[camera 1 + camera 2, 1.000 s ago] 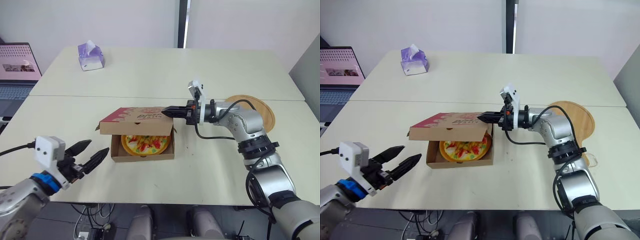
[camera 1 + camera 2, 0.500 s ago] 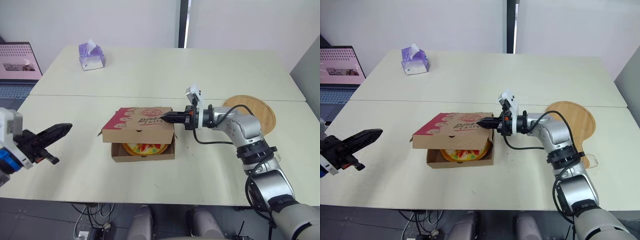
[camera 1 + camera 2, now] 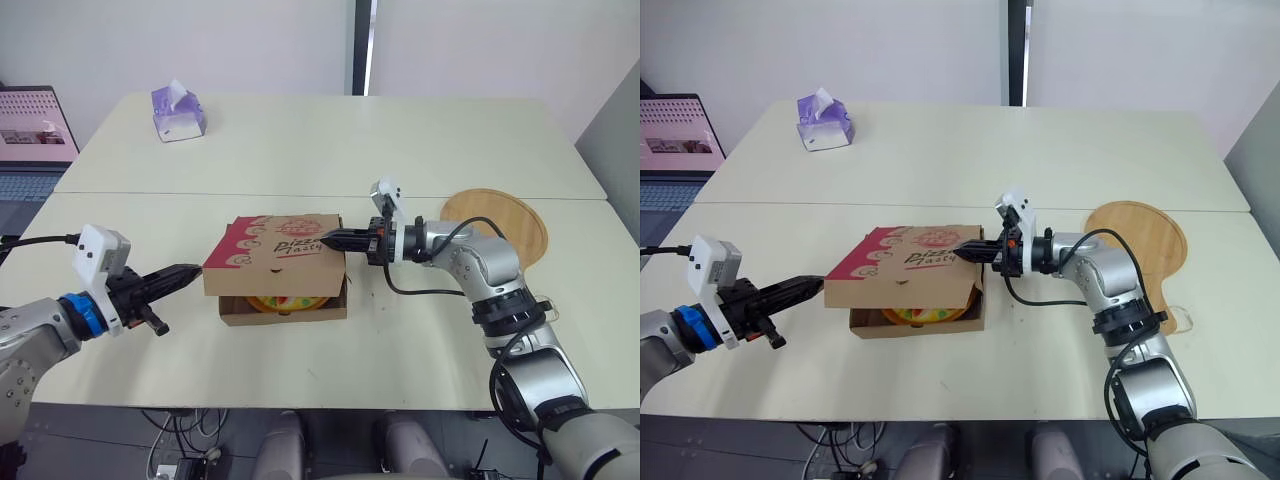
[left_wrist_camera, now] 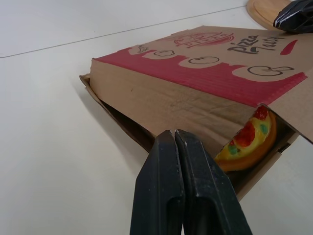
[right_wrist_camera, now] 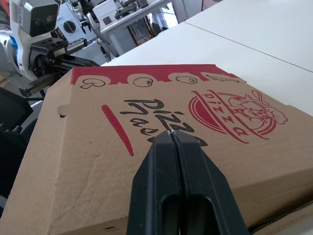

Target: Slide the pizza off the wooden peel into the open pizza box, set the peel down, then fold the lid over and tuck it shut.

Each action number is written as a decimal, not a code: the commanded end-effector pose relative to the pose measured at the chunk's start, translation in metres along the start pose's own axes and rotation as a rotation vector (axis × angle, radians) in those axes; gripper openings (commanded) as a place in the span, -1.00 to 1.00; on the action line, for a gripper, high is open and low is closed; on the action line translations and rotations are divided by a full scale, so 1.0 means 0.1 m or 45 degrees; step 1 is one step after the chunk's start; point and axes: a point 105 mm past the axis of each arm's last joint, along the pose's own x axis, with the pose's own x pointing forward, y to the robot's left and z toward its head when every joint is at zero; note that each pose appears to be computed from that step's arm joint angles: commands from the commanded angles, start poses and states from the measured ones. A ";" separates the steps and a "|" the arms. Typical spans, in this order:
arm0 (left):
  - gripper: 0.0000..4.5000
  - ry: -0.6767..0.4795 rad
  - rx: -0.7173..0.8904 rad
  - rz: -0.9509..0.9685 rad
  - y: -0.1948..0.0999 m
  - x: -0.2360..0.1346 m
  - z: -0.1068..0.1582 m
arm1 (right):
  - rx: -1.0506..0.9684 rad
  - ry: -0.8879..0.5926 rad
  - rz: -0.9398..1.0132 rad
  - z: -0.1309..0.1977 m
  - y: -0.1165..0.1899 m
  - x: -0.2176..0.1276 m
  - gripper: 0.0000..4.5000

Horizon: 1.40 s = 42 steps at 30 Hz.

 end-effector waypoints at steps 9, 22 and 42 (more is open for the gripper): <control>-0.99 0.004 0.040 -0.080 -0.15 0.15 -0.02 | -0.038 -0.029 0.026 0.04 0.10 0.05 -1.00; -0.99 0.052 0.042 0.139 0.26 -0.09 -0.10 | -0.023 -0.017 0.021 -0.07 0.12 0.06 -1.00; -0.99 0.206 0.061 -0.156 -0.13 0.14 -0.24 | -0.027 -0.010 0.001 -0.11 0.12 0.06 -1.00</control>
